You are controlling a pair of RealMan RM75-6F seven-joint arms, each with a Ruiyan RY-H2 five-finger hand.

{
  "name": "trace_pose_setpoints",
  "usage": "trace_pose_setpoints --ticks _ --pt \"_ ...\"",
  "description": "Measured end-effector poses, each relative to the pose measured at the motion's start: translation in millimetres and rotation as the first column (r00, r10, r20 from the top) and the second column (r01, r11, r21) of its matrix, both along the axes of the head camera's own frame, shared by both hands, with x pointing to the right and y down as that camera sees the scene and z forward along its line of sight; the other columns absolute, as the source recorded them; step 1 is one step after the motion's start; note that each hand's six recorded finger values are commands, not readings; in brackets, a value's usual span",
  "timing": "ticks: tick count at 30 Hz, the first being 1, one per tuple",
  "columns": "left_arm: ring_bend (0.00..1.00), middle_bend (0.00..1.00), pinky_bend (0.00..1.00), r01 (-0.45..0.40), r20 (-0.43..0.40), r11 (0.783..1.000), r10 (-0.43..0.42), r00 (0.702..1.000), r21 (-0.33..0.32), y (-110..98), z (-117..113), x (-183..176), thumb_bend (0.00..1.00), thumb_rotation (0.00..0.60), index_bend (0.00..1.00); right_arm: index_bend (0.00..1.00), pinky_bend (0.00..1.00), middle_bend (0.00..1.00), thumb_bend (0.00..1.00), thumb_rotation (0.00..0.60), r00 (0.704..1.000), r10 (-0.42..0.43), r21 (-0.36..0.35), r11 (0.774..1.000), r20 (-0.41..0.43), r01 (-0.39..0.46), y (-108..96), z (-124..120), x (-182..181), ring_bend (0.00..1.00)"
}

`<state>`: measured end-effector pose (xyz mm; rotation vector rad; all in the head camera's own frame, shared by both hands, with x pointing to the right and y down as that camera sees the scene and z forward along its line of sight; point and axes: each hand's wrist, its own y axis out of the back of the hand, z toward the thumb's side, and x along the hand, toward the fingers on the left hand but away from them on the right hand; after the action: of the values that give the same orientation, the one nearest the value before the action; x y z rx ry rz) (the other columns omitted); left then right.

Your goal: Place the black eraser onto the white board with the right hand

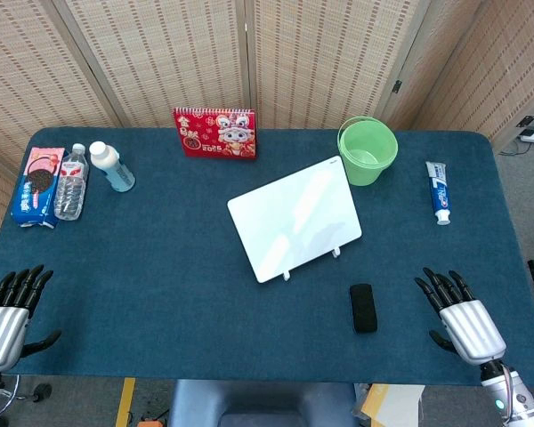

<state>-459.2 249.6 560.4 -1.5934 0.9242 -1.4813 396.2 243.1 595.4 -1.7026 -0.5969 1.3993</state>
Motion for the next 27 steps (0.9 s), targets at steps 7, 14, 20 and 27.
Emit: trace_pose_setpoints --ticks 7,14,20,27 --pt "0.04 0.07 0.05 -0.005 0.002 1.0 0.005 1.0 0.001 0 0 1 0.19 0.6 0.0 0.0 0.04 0.0 0.25 0.6 1.0 -0.02 -0.016 1.0 0.015 0.021 4 0 -4 0.09" --pt "0.04 0.07 0.05 0.006 0.004 1.0 -0.006 1.0 0.003 -1 -1 -3 0.19 0.6 0.0 0.0 0.04 0.0 0.25 0.6 0.998 -0.058 -0.012 0.998 0.031 0.059 5 2 -8 0.1" --pt "0.04 0.07 0.05 0.041 0.047 0.999 -0.042 0.998 0.031 -4 -3 -14 0.19 0.6 0.0 0.0 0.07 0.05 0.25 0.6 0.961 -0.275 0.042 0.961 0.038 0.274 0 10 -23 0.11" --pt "0.04 0.07 0.05 0.064 0.065 0.998 -0.064 0.996 0.007 -1 6 -14 0.19 0.6 0.0 0.11 0.17 0.2 0.25 0.6 0.814 -0.576 0.071 0.817 0.069 0.572 -8 15 -54 0.21"
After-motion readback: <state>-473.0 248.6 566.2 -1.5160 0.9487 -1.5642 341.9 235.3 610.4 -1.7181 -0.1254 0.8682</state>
